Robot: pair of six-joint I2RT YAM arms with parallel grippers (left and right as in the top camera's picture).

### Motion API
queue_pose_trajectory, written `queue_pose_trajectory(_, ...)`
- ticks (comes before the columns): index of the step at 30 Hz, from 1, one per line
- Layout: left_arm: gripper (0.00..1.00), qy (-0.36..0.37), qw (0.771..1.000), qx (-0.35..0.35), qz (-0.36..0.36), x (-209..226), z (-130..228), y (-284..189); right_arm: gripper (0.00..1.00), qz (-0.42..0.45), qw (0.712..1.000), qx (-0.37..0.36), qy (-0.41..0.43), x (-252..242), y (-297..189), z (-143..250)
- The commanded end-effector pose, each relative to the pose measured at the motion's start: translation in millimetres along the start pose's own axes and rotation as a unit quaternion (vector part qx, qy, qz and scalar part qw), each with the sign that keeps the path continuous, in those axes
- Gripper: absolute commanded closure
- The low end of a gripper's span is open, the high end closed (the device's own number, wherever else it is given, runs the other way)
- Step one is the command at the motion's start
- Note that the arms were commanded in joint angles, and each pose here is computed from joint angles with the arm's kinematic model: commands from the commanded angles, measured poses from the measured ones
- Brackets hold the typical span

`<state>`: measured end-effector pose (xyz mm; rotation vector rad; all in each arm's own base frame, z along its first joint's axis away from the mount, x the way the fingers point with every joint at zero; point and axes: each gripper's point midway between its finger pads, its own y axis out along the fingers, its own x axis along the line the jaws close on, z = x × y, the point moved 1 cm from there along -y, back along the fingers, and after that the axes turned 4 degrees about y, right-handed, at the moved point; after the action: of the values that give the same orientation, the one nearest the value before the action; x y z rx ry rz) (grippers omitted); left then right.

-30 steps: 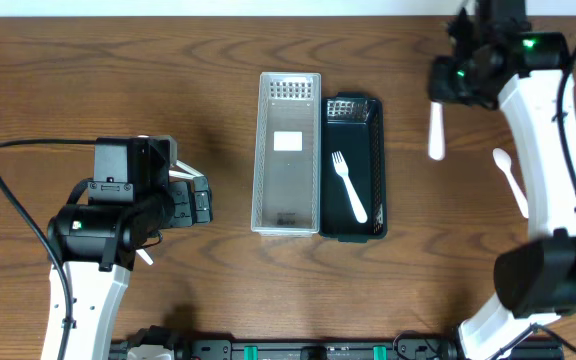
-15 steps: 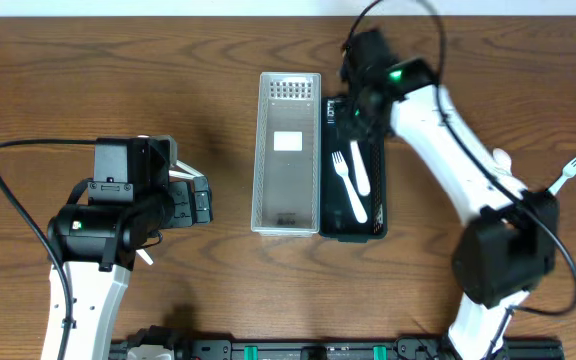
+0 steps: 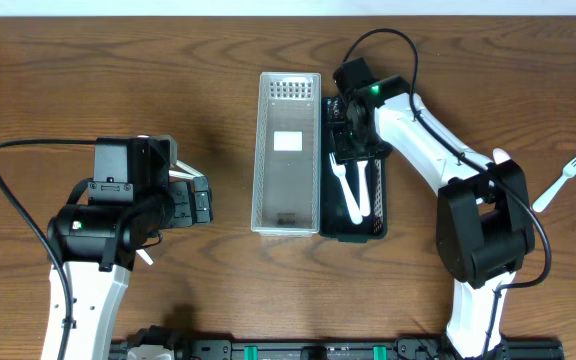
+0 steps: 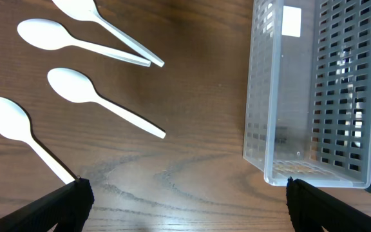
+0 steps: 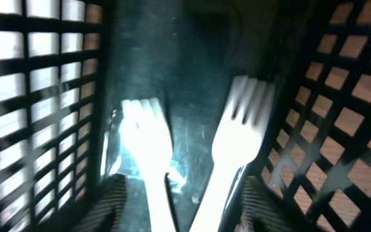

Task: Pack container
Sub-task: 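Carry the second fork into the green basket and release it, then move the right gripper to the white spoon and grasp it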

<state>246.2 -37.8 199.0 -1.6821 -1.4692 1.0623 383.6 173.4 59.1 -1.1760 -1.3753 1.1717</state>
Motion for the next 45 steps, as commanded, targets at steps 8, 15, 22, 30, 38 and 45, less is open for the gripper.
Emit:
queue_pose_trajectory(8, 0.02, 0.007, 1.0, -0.008, -0.005, 2, -4, -4, 0.22, 0.031, 0.985, -0.166, 0.017, -67, -166, -70)
queue_pose_trajectory(15, 0.02, 0.007, 1.0, -0.008, -0.005, 2, -4, -4, 0.1, 0.086, 0.979, -0.171, 0.076, -204, -202, -56)
queue_pose_trajectory(22, 0.02, 0.007, 1.0, -0.008, -0.005, 2, -4, -4, 0.07, 0.093, 0.987, -0.082, 0.103, -286, -148, -12)
queue_pose_trajectory(30, 0.02, 0.007, 1.0, -0.007, -0.005, 2, -4, -4, 0.04, 0.086, 0.993, -0.022, 0.078, -315, -74, 27)
queue_pose_trajectory(38, 0.02, 0.007, 1.0, -0.007, -0.005, 2, -4, -4, 0.03, 0.082, 0.993, -0.031, 0.079, -331, -40, 36)
queue_pose_trajectory(45, 0.02, 0.006, 1.0, -0.004, -0.005, 2, -2, -4, 0.04, 0.07, 0.994, -0.005, 0.078, -332, -10, 37)
